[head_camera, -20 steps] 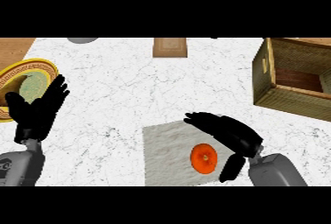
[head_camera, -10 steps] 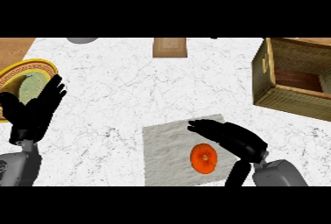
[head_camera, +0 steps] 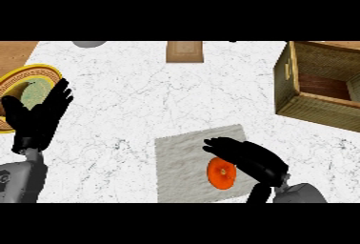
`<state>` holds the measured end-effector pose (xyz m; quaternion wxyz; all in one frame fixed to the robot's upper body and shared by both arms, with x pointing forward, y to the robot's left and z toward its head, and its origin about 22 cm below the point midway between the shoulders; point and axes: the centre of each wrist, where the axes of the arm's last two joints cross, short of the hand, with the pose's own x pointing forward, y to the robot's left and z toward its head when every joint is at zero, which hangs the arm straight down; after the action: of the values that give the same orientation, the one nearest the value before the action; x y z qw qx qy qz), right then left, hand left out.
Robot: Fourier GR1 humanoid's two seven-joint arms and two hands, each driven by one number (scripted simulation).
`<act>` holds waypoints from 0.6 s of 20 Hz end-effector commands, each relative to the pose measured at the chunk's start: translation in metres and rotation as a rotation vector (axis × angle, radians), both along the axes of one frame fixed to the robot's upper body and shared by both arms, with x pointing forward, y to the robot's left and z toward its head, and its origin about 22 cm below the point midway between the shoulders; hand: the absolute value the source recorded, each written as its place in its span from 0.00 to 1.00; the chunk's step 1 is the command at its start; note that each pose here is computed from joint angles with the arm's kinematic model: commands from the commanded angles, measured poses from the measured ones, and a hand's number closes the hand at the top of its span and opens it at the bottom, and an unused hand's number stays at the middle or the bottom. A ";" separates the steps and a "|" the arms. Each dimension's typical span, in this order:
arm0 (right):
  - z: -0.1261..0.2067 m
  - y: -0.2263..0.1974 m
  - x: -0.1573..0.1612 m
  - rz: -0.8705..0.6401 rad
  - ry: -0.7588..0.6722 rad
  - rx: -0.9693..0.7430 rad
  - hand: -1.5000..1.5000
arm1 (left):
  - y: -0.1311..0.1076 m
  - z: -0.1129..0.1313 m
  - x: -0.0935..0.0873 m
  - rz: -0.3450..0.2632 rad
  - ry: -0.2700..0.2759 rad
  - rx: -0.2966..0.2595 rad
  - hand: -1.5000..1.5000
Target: Pick the squash from the placemat and place it in the basket
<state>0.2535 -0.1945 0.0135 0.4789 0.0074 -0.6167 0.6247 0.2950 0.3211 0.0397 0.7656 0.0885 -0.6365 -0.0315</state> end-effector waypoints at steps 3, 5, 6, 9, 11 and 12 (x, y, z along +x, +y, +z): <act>-0.011 0.004 0.011 -0.018 -0.019 -0.052 0.00 | -0.007 0.015 -0.005 0.000 -0.008 0.006 0.50; -0.018 0.005 0.011 -0.015 -0.048 -0.047 0.00 | -0.018 0.003 -0.007 -0.006 0.001 0.002 0.50; -0.005 0.016 0.002 -0.018 -0.052 -0.034 0.00 | -0.017 -0.016 0.005 0.007 -0.005 0.000 0.50; -0.023 0.018 0.012 0.094 -0.104 -0.166 1.00 | -0.032 -0.005 -0.002 0.004 -0.008 0.019 0.50; -0.033 0.024 0.007 0.099 -0.113 -0.141 1.00 | -0.009 0.003 0.008 0.004 -0.001 0.004 0.50; -0.032 0.028 0.012 0.077 -0.113 -0.156 1.00 | 0.007 -0.002 -0.002 -0.003 -0.005 0.000 0.50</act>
<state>0.2608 -0.1764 -0.0091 0.4337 -0.0320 -0.6022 0.6695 0.2963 0.3152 0.0372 0.7645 0.0905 -0.6374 -0.0327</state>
